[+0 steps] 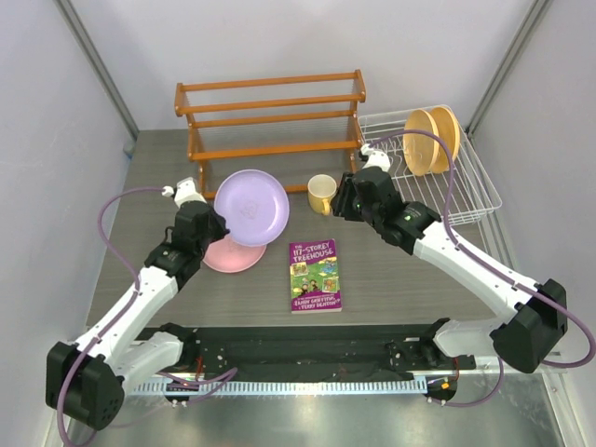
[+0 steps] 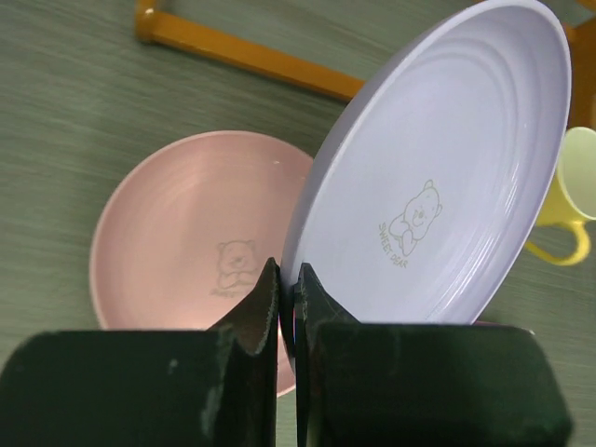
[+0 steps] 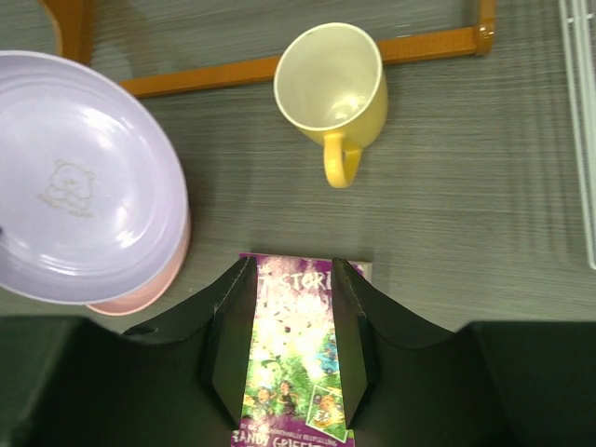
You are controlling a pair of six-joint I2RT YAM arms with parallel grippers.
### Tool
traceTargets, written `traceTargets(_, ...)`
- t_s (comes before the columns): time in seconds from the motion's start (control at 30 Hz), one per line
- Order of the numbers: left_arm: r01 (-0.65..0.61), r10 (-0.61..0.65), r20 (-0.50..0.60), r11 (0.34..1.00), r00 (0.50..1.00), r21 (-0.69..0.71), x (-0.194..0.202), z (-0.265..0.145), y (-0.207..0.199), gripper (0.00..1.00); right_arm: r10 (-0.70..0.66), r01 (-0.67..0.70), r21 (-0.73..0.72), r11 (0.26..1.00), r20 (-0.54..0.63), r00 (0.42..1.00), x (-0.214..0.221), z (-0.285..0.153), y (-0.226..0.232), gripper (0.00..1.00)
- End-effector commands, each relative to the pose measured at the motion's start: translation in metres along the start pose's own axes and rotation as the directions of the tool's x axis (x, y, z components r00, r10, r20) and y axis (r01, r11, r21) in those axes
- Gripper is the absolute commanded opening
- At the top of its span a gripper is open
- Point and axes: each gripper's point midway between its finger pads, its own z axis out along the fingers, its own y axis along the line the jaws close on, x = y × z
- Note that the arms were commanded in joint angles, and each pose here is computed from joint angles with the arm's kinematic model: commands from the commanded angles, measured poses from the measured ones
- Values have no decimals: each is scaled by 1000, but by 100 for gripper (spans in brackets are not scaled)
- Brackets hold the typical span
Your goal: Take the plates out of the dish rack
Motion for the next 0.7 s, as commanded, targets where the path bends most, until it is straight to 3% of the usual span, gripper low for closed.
traceTargets(0.0, -1, -8, -54, 986, 999, -169, 0, -6, 31, 0, -46, 41, 67, 997, 79, 996, -24, -13, -14, 43)
traceTargets(0.23, 14, -50, -143, 971, 988, -237, 22, -2, 52, 0, -86, 72, 140, 987, 92, 992, -31, -14, -30, 44)
traceTargets(0.6, 34, -84, -158, 956, 984, -292, 41, -3, 76, 0, -117, 87, 247, 965, 108, 987, -40, -19, -60, 73)
traceTargets(0.67, 30, -80, -159, 954, 984, -299, 44, -2, 80, 4, -120, 85, 271, 959, 113, 986, -43, -19, -67, 76)
